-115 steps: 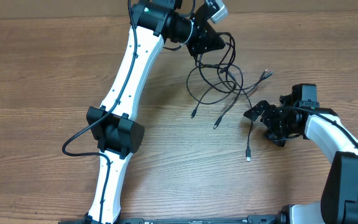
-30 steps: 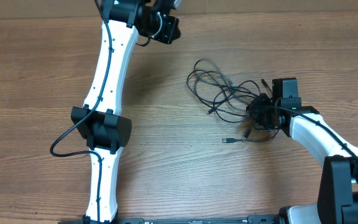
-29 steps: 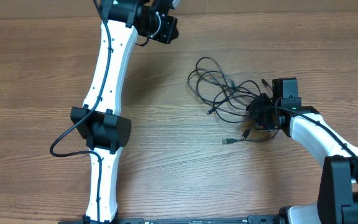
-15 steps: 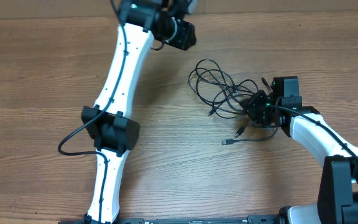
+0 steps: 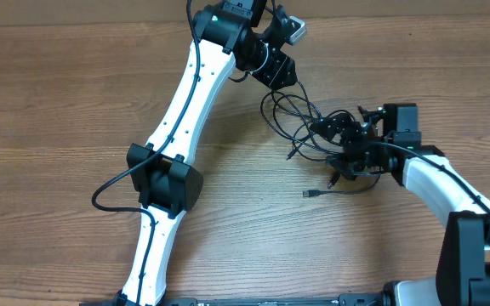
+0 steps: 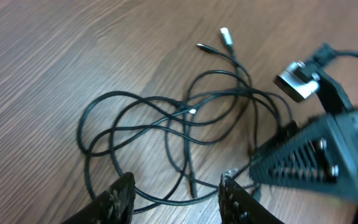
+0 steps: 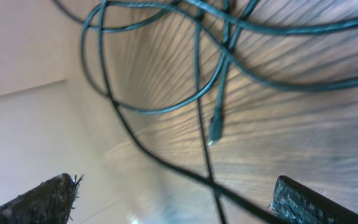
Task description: Untangle cables
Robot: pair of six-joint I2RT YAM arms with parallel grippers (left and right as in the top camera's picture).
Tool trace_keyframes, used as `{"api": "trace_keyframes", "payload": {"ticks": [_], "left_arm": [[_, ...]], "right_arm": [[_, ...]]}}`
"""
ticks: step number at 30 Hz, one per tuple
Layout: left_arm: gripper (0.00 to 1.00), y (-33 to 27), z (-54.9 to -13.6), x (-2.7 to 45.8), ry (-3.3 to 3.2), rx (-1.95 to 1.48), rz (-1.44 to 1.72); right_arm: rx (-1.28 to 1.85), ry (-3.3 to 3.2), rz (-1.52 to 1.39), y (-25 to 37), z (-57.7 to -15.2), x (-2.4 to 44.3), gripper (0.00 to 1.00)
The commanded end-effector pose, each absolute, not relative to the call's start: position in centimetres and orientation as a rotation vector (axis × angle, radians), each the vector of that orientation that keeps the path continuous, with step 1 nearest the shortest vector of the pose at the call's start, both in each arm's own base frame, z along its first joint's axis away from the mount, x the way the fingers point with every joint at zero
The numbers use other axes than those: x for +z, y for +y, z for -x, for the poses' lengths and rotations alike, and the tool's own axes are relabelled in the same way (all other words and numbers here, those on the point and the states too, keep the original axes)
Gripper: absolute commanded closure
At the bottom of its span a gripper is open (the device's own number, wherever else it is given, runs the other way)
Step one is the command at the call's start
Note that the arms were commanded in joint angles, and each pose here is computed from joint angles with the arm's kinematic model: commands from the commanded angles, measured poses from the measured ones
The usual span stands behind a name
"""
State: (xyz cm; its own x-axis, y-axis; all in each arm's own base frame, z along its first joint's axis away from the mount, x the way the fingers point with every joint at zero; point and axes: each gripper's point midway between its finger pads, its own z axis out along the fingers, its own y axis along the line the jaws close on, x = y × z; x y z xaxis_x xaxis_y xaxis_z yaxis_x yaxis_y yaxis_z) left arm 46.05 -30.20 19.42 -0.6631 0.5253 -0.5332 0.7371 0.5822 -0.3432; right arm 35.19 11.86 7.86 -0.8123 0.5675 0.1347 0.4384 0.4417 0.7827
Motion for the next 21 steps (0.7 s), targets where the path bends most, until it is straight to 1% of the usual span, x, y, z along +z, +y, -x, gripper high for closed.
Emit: {"api": "trace_keyframes", "payload": {"ticks": [1,5,12,17,21], "left_arm": [[0.56,-31.4,-44.5,20.7,2.306,-0.894,-1.183],[0.52,-32.1,-43.4,21.2,2.233,-0.948,-1.273],[0.46,-33.3,-41.9,20.7,2.158,-0.91,-1.424],[0.45,-34.3,-40.9,20.5,2.122,-0.887,-1.5],[0.45,-35.0,-40.4,19.6,2.133,-0.801,-1.551]], "right_arm": [[1.513,2.506,-0.825,11.6,-34.3,9.5,0.0],[1.511,2.498,-0.825,9.9,-33.9,9.3,0.0],[1.34,2.528,-1.041,6.4,-33.1,7.1,0.0],[1.062,2.533,-1.159,2.8,-33.4,4.9,0.0],[0.824,2.538,-1.212,0.3,-33.4,3.4,0.0]]}}
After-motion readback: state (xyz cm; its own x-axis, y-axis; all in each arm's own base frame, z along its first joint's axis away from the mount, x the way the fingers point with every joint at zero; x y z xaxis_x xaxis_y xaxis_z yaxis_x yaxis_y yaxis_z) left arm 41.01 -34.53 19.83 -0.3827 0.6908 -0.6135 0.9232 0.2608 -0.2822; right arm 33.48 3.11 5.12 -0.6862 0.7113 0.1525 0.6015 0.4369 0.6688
